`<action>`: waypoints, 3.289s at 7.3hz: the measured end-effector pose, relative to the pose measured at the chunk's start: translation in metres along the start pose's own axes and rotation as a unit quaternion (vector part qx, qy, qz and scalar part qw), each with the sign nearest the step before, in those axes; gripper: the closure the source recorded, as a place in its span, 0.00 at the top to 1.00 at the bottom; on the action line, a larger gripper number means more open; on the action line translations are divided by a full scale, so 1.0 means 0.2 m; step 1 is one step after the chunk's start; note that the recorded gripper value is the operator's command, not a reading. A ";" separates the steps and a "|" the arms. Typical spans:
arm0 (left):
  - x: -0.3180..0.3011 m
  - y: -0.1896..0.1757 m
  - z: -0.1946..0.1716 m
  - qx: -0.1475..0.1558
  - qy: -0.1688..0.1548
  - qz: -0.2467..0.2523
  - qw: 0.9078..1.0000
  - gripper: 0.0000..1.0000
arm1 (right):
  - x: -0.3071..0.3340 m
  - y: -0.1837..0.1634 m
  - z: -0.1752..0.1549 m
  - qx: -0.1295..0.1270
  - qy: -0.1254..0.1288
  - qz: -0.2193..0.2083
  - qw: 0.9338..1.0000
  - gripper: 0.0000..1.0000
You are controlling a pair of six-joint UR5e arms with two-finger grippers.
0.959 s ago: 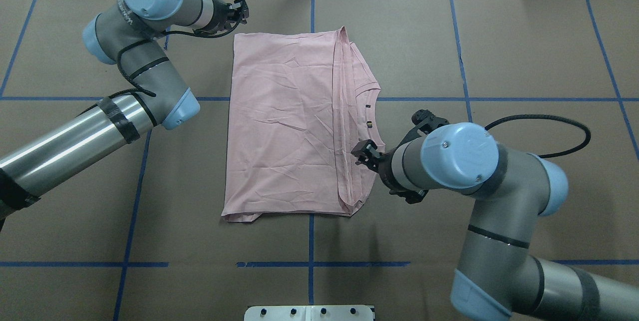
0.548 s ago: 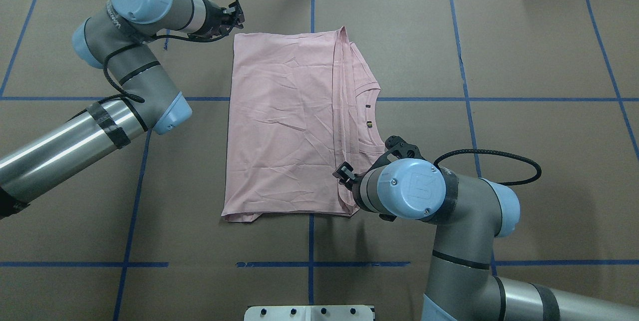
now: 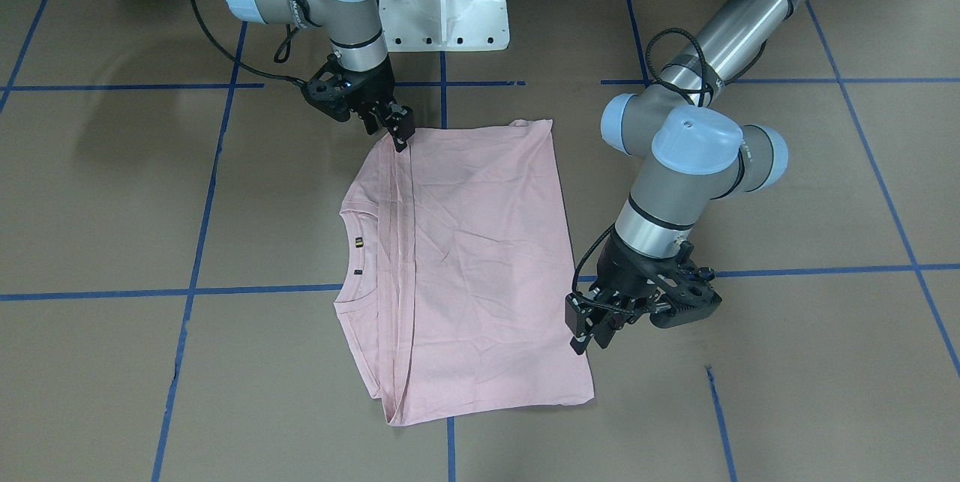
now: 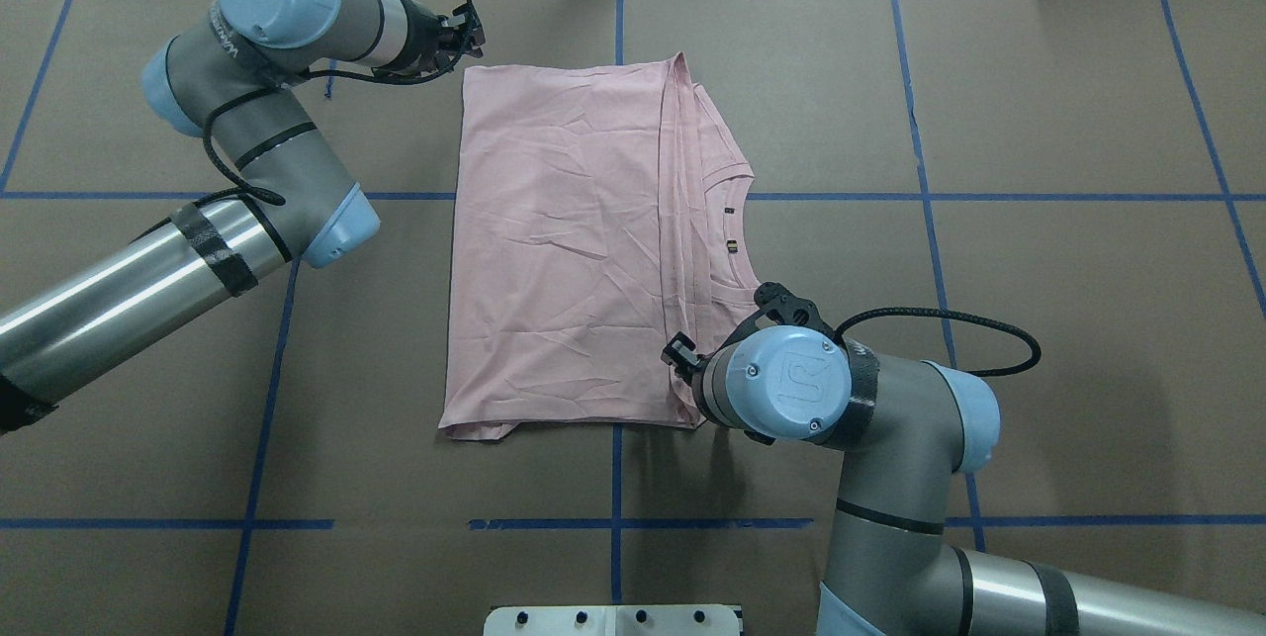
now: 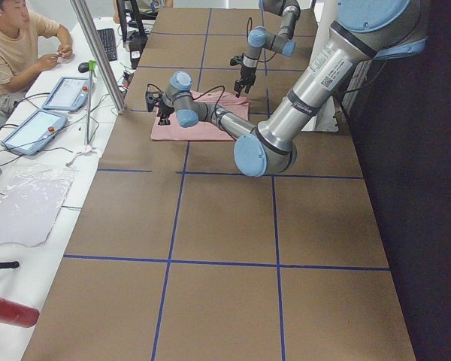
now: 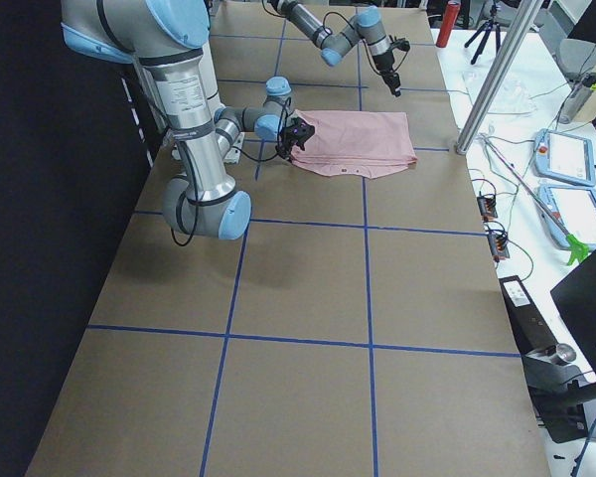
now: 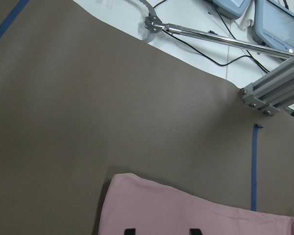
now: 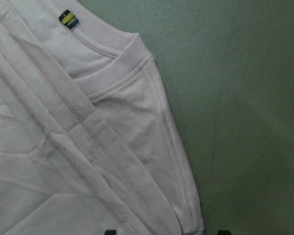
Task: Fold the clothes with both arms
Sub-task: 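Lower the right gripper onto the shirt's side edge nearest the robot, then bring the left gripper to the other corner nearest the robot and grasp both corners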
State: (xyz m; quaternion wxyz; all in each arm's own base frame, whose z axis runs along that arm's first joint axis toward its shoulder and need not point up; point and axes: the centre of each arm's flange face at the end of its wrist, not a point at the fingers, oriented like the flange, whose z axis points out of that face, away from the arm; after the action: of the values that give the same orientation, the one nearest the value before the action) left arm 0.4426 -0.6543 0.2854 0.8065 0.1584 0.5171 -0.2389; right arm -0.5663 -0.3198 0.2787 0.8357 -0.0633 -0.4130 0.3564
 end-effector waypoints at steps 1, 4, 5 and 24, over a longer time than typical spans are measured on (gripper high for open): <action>0.00 0.00 0.00 0.000 0.000 0.000 1.000 0.47 | 0.01 0.01 0.02 0.001 0.004 0.000 1.000 0.58; 0.00 0.00 -0.01 0.000 0.001 0.000 1.000 0.47 | 0.02 0.02 0.04 0.000 0.008 -0.001 1.000 0.00; -0.02 0.00 -0.02 0.001 0.001 0.000 1.000 0.47 | 0.02 0.02 0.04 0.000 0.008 -0.001 1.000 0.00; -0.44 1.69 -0.53 -0.138 -0.115 -0.130 0.975 0.56 | 0.04 -0.02 -0.17 -0.018 -0.020 -0.005 1.000 0.00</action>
State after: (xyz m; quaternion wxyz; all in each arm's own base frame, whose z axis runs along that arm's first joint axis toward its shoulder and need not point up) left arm 0.5169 -0.2997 0.3238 0.8369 -0.0515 0.4647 -0.2846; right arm -0.5364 -0.3108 0.2626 0.8278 -0.0689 -0.4360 0.3464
